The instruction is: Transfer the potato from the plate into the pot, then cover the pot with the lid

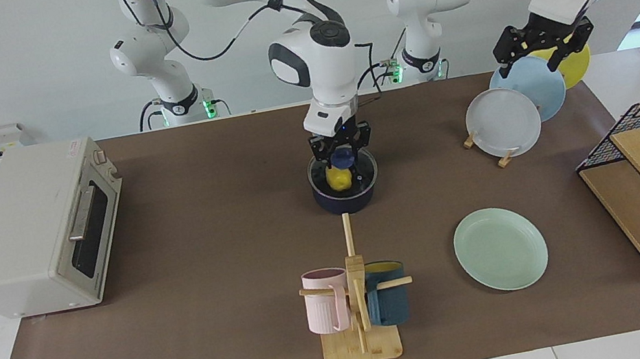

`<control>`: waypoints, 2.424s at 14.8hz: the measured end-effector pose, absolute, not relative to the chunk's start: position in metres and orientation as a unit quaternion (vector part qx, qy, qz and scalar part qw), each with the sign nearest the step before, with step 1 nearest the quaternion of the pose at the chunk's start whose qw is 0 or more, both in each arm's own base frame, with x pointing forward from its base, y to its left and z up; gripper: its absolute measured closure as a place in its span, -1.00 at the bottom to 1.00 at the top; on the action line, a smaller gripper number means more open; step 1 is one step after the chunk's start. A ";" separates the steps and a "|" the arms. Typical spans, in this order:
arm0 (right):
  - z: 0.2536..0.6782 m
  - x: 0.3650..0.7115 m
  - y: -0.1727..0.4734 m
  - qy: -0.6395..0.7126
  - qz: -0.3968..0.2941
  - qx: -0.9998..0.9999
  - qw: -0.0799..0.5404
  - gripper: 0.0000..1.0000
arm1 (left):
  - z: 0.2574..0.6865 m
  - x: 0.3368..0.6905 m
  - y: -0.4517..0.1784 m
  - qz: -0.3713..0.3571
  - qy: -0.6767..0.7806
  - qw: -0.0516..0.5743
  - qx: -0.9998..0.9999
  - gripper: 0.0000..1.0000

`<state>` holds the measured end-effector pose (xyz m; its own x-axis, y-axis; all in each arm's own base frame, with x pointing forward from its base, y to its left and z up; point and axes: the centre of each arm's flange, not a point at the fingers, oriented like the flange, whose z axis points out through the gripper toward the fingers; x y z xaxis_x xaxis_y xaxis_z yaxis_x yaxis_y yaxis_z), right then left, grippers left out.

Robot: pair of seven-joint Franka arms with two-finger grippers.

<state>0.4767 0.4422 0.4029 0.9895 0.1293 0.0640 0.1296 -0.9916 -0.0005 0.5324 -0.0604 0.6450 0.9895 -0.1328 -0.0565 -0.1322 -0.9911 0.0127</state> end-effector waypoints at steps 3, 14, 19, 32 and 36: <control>0.403 0.481 0.437 -0.060 -0.031 -0.998 0.001 -0.99 | 0.645 0.532 -0.060 -0.029 -0.066 0.004 0.997 -1.00; 0.543 0.545 0.210 -0.044 0.011 -0.999 -0.012 -1.00 | 0.645 0.532 -0.060 -0.029 -0.066 0.004 0.997 -1.00; 0.560 0.547 0.137 -0.056 0.034 -0.998 -0.011 -1.00 | 0.645 0.532 -0.060 -0.029 -0.066 0.004 0.997 -1.00; 0.572 0.547 0.030 -0.020 0.055 -0.998 -0.005 -1.00 | 0.645 0.532 -0.060 -0.029 -0.066 0.004 0.997 -1.00; 0.575 0.546 0.029 -0.019 0.052 -0.998 -0.005 -1.00 | 0.645 0.532 -0.060 -0.029 -0.066 0.004 0.997 -1.00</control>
